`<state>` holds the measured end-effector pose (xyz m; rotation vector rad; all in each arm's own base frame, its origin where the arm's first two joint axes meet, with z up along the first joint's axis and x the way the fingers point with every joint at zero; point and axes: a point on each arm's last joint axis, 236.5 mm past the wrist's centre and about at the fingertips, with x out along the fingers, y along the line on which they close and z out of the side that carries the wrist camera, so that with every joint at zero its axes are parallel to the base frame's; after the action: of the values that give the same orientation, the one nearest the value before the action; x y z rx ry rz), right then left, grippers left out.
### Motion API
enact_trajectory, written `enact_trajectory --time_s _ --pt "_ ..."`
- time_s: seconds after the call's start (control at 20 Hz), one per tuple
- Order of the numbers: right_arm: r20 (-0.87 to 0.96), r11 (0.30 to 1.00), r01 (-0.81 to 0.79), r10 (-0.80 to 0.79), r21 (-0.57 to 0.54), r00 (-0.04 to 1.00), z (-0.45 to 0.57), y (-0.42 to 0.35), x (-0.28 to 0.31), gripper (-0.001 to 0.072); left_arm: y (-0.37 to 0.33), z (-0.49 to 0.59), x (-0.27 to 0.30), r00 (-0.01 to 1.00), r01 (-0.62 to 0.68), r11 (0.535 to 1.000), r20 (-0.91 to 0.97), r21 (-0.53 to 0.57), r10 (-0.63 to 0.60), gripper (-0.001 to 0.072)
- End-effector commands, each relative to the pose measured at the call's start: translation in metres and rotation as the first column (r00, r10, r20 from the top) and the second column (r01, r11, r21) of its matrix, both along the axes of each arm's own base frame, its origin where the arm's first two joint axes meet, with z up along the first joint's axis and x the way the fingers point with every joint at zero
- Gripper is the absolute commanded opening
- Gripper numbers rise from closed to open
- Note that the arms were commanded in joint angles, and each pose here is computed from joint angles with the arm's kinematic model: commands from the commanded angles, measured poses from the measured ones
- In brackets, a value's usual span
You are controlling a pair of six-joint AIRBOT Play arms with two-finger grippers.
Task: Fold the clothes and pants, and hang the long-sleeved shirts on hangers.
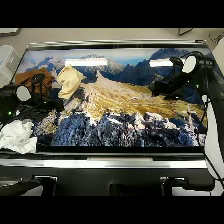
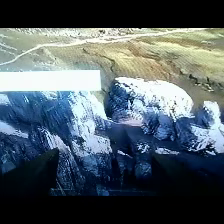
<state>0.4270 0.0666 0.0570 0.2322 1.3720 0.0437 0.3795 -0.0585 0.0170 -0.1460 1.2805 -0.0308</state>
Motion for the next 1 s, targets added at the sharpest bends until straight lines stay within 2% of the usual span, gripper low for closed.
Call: enact_trajectory --time_s 0.0,0.6,0.85,0.95 --pt "-0.001 1.0 0.0 0.0 0.0 1.0 0.0 0.0 0.0 0.0629 0.0 0.0 0.0 1.0 0.0 1.0 0.0 0.0 0.0 0.0703" --pt "0.0 1.0 0.001 -0.001 0.0 1.0 0.0 0.0 0.0 0.0629 0.0 0.0 0.0 1.0 -0.001 1.0 0.0 0.0 0.001 0.0702" --pt "0.082 1.0 0.018 -0.018 0.01 0.996 0.005 0.001 0.019 0.063 -0.002 0.0 0.0 1.0 -0.003 1.0 -0.002 -0.009 0.003 0.0703" --pt "0.086 1.0 -0.006 0.007 -0.007 0.996 0.004 -0.001 0.019 0.059 -0.004 -0.002 -0.008 0.999 0.004 1.0 -0.035 -0.014 -0.005 0.0702"
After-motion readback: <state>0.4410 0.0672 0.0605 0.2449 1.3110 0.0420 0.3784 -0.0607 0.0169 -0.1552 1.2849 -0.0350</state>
